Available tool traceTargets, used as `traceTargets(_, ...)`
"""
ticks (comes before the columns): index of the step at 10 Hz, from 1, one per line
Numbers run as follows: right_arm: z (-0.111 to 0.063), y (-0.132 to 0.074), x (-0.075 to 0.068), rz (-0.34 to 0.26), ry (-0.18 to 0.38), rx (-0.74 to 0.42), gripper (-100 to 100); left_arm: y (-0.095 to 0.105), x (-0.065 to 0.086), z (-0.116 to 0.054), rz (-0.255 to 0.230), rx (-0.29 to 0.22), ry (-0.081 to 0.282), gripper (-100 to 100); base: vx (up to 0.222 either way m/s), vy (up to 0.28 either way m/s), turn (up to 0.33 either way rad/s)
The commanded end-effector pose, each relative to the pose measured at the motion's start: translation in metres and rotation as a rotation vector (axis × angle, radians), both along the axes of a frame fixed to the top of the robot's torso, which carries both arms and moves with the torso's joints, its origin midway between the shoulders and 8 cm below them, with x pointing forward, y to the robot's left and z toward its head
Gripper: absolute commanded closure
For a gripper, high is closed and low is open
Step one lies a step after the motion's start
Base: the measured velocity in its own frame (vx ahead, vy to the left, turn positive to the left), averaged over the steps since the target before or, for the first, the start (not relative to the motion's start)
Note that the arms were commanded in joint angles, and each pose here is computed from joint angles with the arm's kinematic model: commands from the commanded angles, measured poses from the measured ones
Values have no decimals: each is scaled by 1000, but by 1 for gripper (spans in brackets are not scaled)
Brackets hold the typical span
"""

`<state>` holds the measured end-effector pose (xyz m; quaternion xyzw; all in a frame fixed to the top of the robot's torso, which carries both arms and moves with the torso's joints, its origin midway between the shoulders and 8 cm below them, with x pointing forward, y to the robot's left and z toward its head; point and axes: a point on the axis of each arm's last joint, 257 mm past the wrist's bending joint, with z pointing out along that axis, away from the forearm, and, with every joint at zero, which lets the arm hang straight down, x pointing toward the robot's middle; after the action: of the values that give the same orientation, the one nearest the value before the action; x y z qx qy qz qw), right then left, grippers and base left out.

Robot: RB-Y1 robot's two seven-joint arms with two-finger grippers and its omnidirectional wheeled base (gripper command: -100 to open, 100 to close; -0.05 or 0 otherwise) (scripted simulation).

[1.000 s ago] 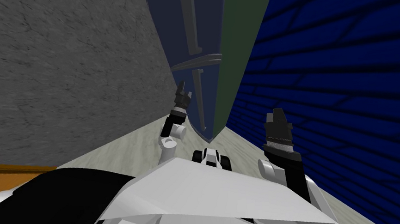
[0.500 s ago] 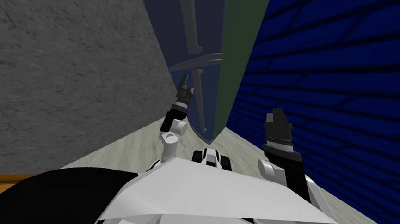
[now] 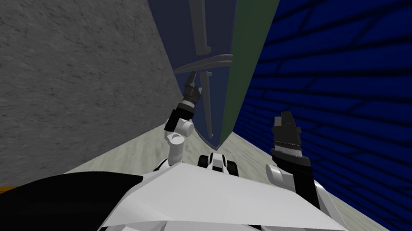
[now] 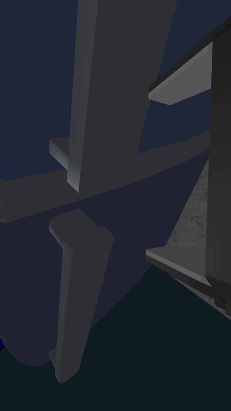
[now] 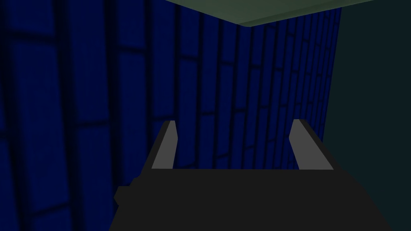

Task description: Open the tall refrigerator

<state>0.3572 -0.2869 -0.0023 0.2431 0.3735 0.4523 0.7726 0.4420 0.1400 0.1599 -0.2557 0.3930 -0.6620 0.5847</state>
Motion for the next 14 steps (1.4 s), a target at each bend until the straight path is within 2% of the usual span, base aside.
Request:
traceTargets(1, 0, 0, 0, 0, 0, 0, 0, -12, 1, 15, -16, 17, 2, -100, 50, 68, -46)
traceTargets(6, 0, 0, 0, 0, 0, 0, 0, -29, -7, 43, -41, 46, -12, -100, 38, 37, -34)
traceTargets(7, 0, 0, 0, 0, 0, 0, 0, -29, -7, 43, -41, 46, -12, -100, 27, 25, -17)
traceTargets(10, 0, 0, 0, 0, 0, 0, 0, -38, -22, 64, -54, 68, -44, -100, 39, 28, -26)
traceTargets(14, 0, 0, 0, 0, 0, 0, 0, -43, -51, 88, -68, 84, -109, -100, 39, 24, -27)
